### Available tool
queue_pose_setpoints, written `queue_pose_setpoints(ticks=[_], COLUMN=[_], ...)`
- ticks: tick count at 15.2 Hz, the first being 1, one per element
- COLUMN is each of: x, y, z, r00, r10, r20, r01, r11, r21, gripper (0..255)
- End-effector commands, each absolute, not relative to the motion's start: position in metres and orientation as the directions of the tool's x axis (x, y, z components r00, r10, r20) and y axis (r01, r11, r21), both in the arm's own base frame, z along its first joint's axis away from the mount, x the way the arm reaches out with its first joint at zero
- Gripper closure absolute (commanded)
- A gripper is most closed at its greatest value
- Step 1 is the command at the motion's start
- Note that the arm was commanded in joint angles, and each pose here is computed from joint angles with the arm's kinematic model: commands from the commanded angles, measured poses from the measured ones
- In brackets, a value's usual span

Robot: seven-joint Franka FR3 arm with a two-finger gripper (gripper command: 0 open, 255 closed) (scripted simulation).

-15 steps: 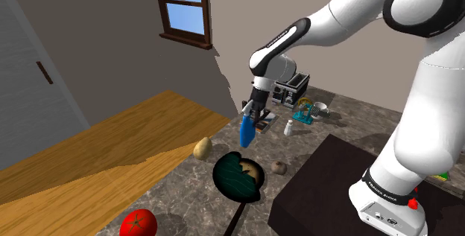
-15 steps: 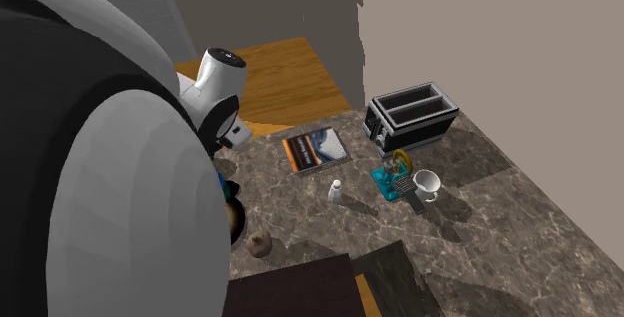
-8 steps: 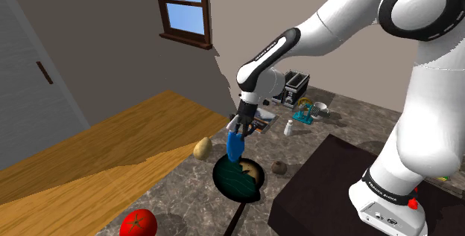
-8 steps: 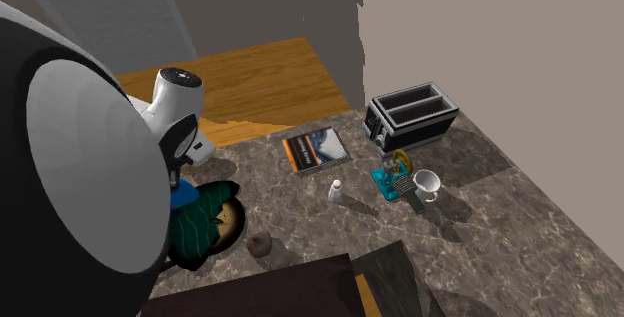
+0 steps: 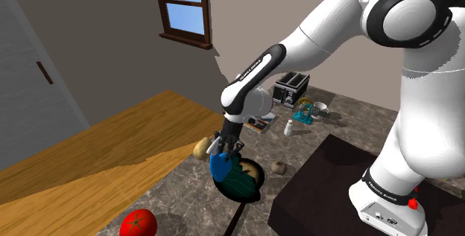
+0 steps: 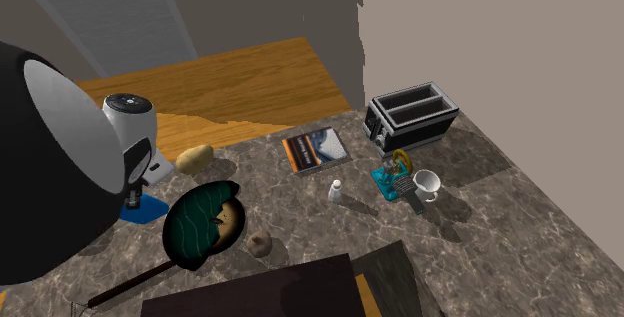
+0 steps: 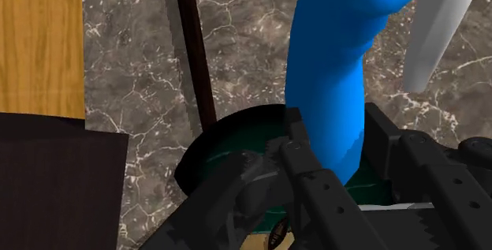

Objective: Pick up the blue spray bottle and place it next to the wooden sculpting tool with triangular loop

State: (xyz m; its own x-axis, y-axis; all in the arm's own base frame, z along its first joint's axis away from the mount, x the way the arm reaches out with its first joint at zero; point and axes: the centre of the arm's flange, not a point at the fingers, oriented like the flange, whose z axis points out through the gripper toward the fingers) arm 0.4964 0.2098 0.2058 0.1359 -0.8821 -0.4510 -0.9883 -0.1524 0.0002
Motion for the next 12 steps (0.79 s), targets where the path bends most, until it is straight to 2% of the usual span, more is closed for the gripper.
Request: queue_pose_setpoints(ticks=[1,12], x=[0.49,0.47], y=[0.236,0.374], z=[0.2,0.161], r00=[0.135,0.135], r10=[-0.882,-0.882], r20=[-0.451,-0.451], r01=[-0.989,-0.989], r11=[-0.151,-0.151], r21=[0.0,0.0], gripper=[255,255])
